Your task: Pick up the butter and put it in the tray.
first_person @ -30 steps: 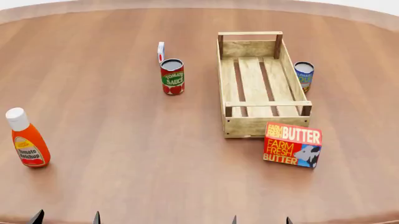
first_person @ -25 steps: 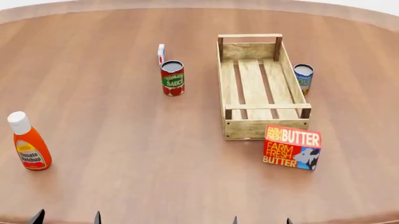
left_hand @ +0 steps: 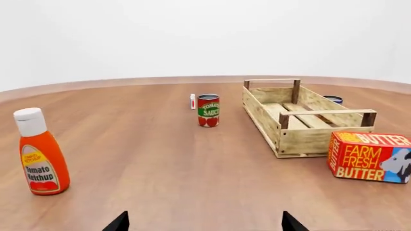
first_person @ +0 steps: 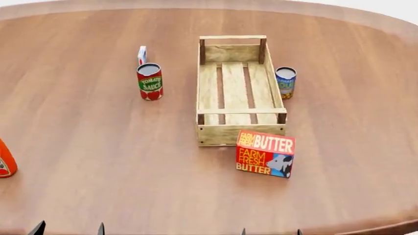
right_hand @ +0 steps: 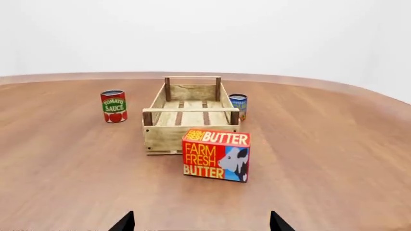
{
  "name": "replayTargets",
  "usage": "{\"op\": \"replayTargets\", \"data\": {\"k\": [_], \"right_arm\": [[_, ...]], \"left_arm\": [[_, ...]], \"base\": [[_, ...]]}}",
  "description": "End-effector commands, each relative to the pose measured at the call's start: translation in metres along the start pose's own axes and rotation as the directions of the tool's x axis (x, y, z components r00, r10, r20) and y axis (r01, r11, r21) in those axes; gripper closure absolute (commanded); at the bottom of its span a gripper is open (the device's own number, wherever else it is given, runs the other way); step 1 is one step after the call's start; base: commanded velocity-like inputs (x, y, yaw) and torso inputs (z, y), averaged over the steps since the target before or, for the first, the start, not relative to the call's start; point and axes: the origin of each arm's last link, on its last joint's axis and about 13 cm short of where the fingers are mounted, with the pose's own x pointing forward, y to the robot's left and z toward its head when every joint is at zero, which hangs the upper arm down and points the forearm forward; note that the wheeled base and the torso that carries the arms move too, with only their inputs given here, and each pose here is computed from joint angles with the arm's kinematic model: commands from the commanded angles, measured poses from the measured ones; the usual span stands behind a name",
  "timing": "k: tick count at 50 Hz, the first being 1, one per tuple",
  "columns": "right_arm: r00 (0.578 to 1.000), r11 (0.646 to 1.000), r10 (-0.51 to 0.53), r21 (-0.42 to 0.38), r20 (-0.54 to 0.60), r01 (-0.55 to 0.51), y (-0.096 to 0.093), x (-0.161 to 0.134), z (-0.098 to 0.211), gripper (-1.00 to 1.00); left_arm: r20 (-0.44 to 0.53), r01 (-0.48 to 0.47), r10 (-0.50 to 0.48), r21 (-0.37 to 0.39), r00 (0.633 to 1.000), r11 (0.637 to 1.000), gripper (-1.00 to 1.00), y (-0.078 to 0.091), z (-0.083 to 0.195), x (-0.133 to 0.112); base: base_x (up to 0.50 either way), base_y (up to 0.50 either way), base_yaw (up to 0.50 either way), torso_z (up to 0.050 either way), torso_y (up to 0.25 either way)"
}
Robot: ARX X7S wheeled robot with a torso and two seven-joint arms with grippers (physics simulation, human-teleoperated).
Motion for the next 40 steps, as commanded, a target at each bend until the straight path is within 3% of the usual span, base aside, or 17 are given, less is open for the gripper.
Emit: {"op": "replayTargets", "data": {"k": [1,9,16,40], "right_arm": [[1.000,1.000,0.007,-0.005,-0.003,-0.007,0.0005,-0.0003,0.0009,-1.00],[1.000,1.000,0.014,-0.003,-0.005,-0.014,0.0013,0.0018,0.0023,-1.00],[1.000,1.000,0.021,-0.004,-0.004,-0.021,0.0021,0.0029,0.0036,-1.00],[1.000,0.999,0.022,-0.042,-0.008,-0.022,0.0037,0.0004,0.0028,-1.00]], "left_arm": [[-0.002,-0.001,0.001,0.014,1.000,1.000,-1.00,-0.0010,0.0000,0.0005],[0.000,-0.006,0.006,0.014,1.000,1.000,-1.00,-0.0003,0.0029,0.0030],[0.005,-0.008,0.008,0.015,1.000,1.000,-1.00,0.0004,0.0046,0.0038],[0.005,-0.014,0.014,0.025,1.000,1.000,-1.00,0.0007,0.0041,0.0029]], "base": [[0.00,-0.50,0.00,0.000,0.000],[0.00,-0.50,0.00,0.000,0.000],[0.04,-0.03,0.00,0.000,0.000],[0.50,-0.08,0.00,0.000,0.000]]}}
